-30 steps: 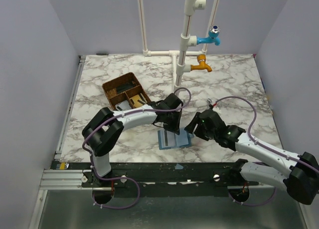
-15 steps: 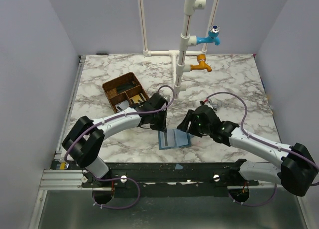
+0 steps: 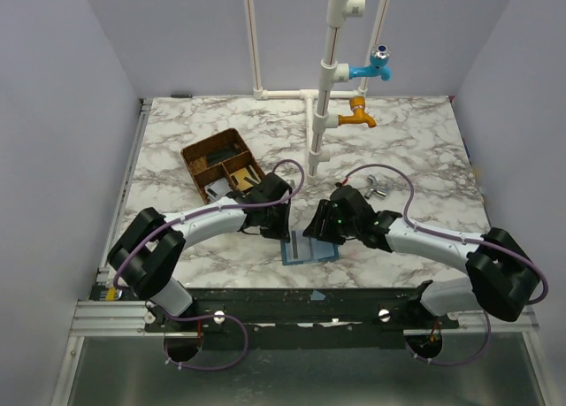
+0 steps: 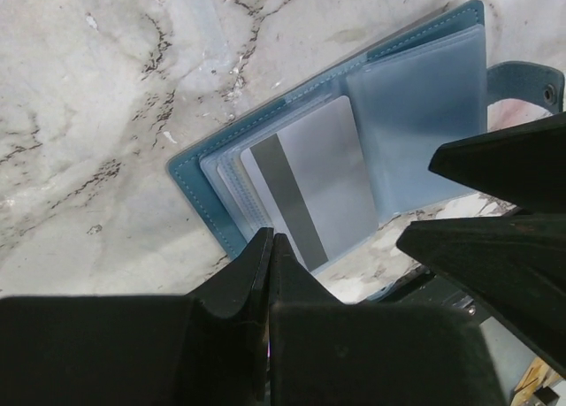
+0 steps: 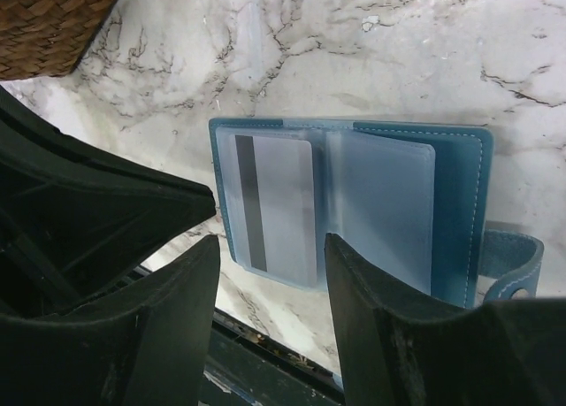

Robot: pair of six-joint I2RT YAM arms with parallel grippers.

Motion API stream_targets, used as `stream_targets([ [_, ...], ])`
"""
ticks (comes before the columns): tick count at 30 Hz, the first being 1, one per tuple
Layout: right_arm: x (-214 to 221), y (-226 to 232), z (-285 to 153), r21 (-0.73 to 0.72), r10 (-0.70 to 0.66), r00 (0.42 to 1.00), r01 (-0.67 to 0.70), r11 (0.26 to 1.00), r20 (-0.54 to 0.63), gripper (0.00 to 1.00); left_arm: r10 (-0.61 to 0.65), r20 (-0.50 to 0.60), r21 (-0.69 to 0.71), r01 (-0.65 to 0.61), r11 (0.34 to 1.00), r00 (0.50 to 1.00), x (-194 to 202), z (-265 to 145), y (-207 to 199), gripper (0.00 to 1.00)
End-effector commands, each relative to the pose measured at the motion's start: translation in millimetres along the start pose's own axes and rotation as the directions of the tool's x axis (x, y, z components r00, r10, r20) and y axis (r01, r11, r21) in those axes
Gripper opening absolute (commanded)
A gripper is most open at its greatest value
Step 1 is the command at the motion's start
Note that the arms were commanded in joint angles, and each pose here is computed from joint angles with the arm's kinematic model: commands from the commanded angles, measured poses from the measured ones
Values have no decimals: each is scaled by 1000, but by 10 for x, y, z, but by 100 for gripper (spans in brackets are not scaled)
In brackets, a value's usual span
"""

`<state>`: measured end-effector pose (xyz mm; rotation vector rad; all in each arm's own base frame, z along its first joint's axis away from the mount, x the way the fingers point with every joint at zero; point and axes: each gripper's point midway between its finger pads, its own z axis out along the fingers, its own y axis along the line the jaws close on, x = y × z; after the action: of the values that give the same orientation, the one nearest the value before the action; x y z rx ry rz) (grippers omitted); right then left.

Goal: Take the credit cards out of the card holder
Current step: Remove the credit card from the card holder.

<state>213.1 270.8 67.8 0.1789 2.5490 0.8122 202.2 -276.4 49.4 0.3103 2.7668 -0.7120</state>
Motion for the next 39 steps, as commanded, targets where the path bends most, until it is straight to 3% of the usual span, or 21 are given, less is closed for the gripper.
stream_targets([
  [1,4,143,39,-54,-5,1000,4,999,-12,54,-7,11,45,6,999,1000,-63,48,-70,0],
  [26,230,-75,191,-43,44,997,-46,998,-59,49,-35,-48,3,35,999,998,34,234,45,0],
  [33,222,-100,183,-82,79,996,-83,993,-49,39,-36,-52,-6,36,999,998,42,245,62,0],
  [39,220,-185,178,-100,122,991,-127,987,-52,35,-35,-54,-9,34,999,998,42,251,69,0],
])
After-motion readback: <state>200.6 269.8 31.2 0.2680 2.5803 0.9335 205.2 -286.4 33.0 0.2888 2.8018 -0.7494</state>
